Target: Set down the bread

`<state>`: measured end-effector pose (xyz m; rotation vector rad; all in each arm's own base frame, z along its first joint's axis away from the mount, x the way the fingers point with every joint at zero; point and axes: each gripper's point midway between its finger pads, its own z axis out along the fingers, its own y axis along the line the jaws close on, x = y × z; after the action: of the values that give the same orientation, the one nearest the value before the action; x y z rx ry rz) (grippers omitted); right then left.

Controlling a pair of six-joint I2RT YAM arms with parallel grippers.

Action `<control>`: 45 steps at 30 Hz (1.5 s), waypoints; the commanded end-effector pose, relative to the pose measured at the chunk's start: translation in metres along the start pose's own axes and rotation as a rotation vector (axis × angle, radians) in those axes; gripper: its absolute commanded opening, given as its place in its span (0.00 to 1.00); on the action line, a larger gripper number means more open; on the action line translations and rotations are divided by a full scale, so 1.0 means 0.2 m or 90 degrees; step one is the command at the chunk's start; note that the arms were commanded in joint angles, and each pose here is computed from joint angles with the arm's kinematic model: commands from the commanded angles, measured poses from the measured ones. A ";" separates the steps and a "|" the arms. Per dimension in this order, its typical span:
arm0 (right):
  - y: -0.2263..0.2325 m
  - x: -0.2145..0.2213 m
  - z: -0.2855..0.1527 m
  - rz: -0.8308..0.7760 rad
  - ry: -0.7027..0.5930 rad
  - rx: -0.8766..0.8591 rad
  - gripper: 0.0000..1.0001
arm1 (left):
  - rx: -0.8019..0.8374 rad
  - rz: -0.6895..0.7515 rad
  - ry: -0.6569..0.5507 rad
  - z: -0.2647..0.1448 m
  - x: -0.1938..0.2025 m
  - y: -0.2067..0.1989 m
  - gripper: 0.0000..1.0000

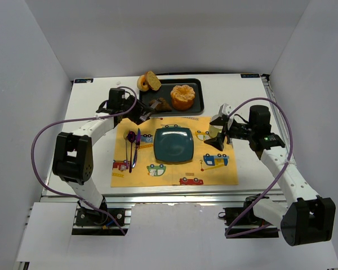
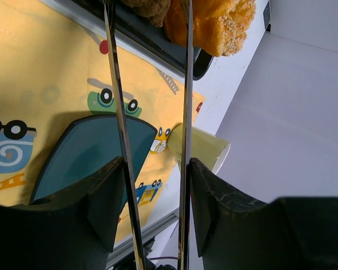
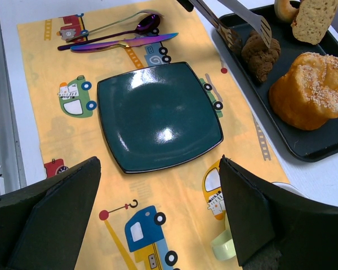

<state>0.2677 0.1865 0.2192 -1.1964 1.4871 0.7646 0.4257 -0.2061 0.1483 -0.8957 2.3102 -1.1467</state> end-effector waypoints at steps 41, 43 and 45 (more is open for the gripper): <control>0.02 -0.09 -0.04 -0.032 -0.032 0.000 0.89 | 0.080 0.042 0.012 -0.03 0.04 -0.08 0.00; 0.02 -0.09 -0.04 -0.033 -0.032 -0.001 0.89 | 0.087 0.049 0.012 -0.03 0.04 -0.10 0.00; 0.02 -0.09 -0.04 -0.031 -0.032 0.000 0.89 | 0.093 0.055 0.010 -0.04 0.04 -0.12 0.00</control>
<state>0.2641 0.1842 0.2288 -1.1954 1.4540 0.7570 0.4173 -0.2114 0.1354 -0.8482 2.3041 -1.2080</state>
